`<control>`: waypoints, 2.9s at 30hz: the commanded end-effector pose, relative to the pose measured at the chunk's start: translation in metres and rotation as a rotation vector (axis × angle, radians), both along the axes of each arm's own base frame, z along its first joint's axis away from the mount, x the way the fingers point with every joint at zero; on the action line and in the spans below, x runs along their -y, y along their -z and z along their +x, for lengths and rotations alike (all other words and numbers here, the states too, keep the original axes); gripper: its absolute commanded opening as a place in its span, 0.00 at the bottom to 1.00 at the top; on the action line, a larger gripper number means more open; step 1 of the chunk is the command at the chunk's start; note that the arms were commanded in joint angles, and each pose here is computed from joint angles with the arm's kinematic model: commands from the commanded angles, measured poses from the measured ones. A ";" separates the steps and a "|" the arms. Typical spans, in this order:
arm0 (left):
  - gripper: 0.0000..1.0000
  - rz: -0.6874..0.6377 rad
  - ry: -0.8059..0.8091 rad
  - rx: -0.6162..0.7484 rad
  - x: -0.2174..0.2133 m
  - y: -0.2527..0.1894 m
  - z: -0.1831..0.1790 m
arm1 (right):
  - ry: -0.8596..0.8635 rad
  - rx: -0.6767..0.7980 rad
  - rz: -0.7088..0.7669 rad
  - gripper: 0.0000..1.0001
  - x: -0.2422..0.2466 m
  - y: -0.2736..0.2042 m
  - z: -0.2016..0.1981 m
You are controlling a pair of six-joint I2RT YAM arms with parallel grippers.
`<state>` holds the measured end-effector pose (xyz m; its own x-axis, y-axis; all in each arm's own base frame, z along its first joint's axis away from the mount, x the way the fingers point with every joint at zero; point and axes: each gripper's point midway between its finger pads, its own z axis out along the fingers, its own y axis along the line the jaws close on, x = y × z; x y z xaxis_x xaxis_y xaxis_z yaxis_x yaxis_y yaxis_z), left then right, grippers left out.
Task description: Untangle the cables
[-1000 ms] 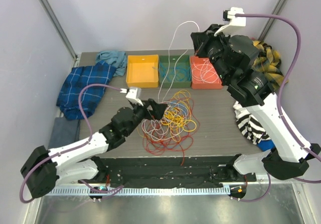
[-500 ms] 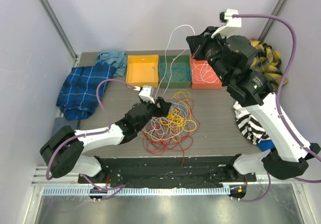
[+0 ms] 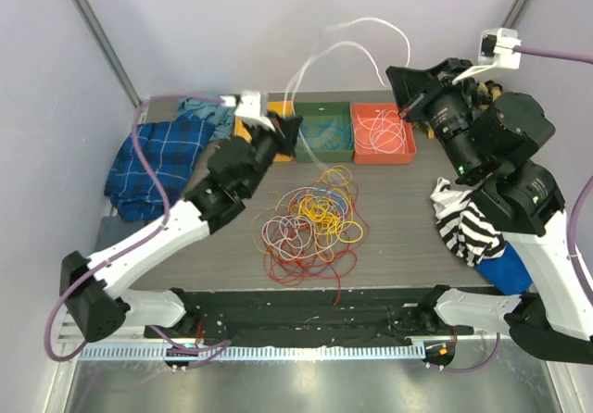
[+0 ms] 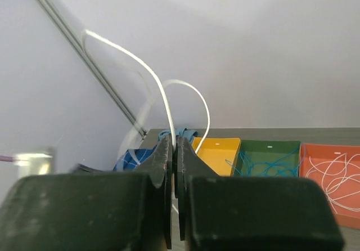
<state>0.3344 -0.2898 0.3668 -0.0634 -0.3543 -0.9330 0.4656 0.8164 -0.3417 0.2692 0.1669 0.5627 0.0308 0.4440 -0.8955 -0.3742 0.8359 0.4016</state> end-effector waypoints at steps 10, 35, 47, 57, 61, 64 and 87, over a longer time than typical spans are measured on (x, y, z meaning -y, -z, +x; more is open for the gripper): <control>0.00 0.021 0.007 0.199 -0.006 -0.155 -0.003 | 0.108 -0.074 -0.042 0.01 0.001 0.045 0.026; 0.00 -0.083 0.288 -0.183 0.166 0.026 0.189 | 0.492 -0.433 0.011 0.01 0.084 0.228 0.238; 0.03 -0.106 0.322 -0.219 0.176 0.094 0.231 | 0.540 -0.549 0.018 0.01 0.116 0.314 0.300; 0.11 -0.129 0.381 -0.266 0.202 0.138 0.227 | 0.524 -0.591 -0.025 0.13 0.113 0.348 0.315; 0.61 -0.115 0.399 -0.265 0.208 0.143 0.222 | 0.527 -0.569 -0.016 0.39 0.115 0.341 0.316; 0.76 -0.107 0.388 -0.252 0.205 0.136 0.223 | 0.534 -0.537 -0.003 0.45 0.116 0.327 0.315; 1.00 0.204 -0.175 -0.392 0.016 0.075 0.057 | 0.293 -0.454 -0.085 0.40 0.008 0.322 0.149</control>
